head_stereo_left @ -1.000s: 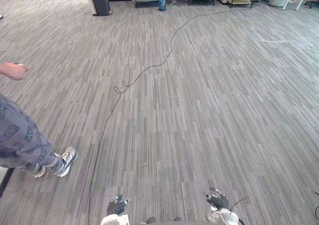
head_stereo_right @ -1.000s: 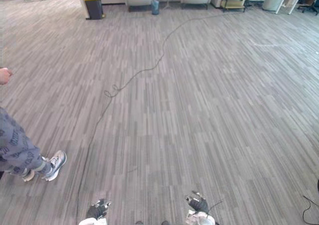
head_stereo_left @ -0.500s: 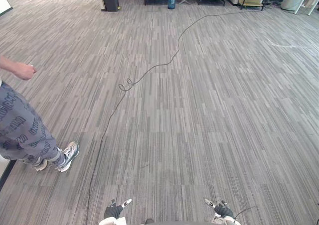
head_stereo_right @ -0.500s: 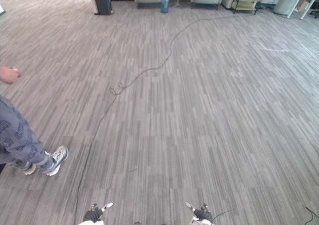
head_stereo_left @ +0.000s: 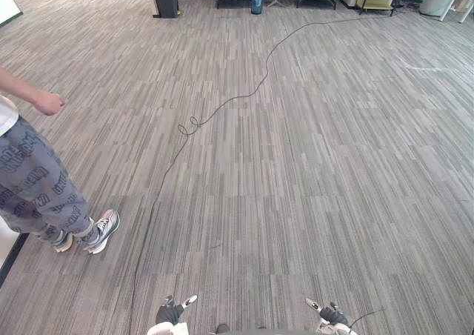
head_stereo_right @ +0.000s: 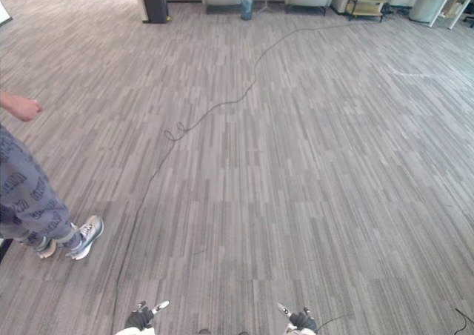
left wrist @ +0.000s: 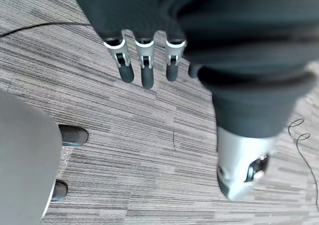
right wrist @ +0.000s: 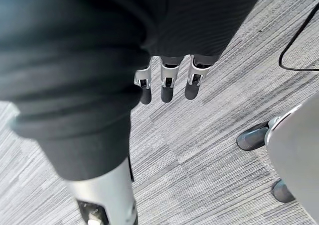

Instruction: Pick up cushions and gather them together orderly.

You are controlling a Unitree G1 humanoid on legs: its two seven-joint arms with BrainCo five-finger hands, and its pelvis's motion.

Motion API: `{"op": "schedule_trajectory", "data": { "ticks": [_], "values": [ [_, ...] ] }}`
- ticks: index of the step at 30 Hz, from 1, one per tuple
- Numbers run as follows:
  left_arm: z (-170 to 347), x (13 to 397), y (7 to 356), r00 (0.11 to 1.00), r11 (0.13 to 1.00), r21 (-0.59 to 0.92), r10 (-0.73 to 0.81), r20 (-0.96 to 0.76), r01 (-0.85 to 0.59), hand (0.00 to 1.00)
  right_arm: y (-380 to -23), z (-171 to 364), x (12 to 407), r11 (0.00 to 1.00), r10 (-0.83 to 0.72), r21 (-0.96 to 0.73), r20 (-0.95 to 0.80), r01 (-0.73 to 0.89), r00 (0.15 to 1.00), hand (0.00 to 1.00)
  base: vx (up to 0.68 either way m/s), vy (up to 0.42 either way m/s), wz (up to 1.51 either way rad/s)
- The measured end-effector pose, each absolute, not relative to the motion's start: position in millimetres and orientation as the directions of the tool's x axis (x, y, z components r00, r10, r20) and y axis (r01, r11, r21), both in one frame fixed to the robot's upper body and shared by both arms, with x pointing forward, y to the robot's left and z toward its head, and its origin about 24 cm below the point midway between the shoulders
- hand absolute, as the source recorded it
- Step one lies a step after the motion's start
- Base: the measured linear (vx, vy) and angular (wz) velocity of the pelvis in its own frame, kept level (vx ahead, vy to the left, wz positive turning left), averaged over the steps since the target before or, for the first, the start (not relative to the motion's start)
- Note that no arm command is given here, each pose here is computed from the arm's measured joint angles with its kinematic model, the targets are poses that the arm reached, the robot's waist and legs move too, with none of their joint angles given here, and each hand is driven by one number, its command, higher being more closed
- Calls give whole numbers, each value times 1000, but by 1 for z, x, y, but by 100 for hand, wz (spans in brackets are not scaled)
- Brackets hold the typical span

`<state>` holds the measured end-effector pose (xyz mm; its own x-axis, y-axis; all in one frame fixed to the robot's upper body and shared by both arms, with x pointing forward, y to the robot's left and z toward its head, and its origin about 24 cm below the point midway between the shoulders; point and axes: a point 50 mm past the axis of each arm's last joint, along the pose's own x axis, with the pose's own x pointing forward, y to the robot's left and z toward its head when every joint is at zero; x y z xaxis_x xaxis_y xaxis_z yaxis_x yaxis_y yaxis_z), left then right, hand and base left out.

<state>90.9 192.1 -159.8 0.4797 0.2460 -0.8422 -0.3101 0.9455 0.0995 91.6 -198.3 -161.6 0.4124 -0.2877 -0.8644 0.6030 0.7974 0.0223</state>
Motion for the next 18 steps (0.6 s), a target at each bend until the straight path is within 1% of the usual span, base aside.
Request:
{"op": "schedule_trajectory", "data": {
  "ticks": [6,8,10,11,12,14,18],
  "values": [
    [-159,96,193,484,949,93,237,-842,-302,0,-199,-161,93,793,-288,30,-862,609,416,0,30,-17,1],
    [-156,102,198,504,948,99,248,-828,-303,0,-198,-161,96,792,-285,38,-859,609,424,0,30,-37,7],
    [-150,113,204,540,936,90,274,-796,-341,0,-196,-159,99,796,-282,49,-852,604,441,0,-17,-64,2],
    [-149,115,204,544,934,85,275,-793,-348,0,-196,-158,100,798,-283,50,-849,601,447,0,0,0,0],
    [-149,115,203,545,925,75,282,-790,-372,0,-198,-158,100,802,-286,46,-845,595,451,0,147,56,7],
    [-148,116,202,551,925,71,282,-786,-373,0,-199,-157,100,807,-286,41,-845,588,452,0,258,114,6],
    [-147,121,201,560,919,50,280,-780,-390,0,-198,-152,121,815,-281,68,-821,575,496,0,297,186,-15]
  ]
}}
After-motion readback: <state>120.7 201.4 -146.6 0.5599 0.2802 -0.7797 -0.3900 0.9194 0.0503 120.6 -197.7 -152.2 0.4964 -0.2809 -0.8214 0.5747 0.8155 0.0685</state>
